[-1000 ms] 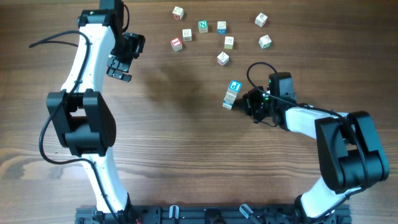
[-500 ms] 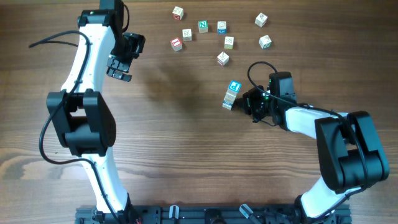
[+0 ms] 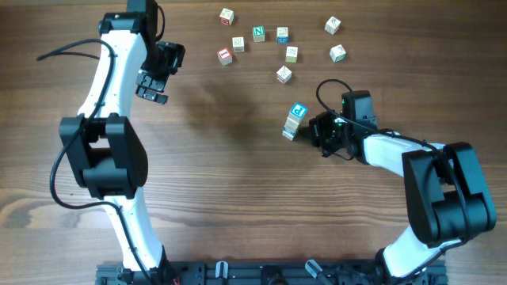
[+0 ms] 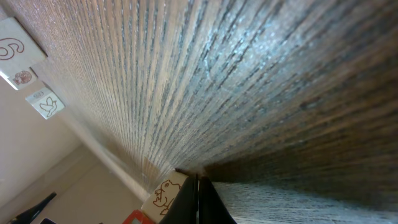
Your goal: Form a tower
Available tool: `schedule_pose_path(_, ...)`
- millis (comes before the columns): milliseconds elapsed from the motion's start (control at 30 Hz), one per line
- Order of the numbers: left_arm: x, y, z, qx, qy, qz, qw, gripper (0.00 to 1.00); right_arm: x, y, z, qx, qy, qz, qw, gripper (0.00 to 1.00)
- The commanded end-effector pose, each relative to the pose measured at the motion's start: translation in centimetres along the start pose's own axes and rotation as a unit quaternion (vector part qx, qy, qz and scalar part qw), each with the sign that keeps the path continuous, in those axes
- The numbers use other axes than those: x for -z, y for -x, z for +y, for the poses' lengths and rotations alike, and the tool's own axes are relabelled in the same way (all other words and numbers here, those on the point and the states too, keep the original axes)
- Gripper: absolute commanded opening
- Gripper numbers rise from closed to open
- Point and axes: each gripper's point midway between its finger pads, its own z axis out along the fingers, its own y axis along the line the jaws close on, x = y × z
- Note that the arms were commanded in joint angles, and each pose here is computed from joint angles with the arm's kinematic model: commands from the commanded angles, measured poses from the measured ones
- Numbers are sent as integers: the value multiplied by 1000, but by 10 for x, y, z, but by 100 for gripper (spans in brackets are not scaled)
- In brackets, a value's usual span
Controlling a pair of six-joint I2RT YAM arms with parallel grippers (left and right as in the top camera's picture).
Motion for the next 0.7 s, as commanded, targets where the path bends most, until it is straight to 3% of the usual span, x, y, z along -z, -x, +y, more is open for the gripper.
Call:
schedule_pose_path(0,12,2,0,-5,-10,-8,1000,100,-5,1,-38,-54,-52,-3,997,4)
schedule_pose_path(300,12,2,0,-5,-10,-8,1000,100,-3,-8,-51,-62,-77,19,995,4)
schedule_pose_path(667,12,2,0,-5,-10,-8,1000,100,-5,-13,-27,-36,-30,40,998,4)
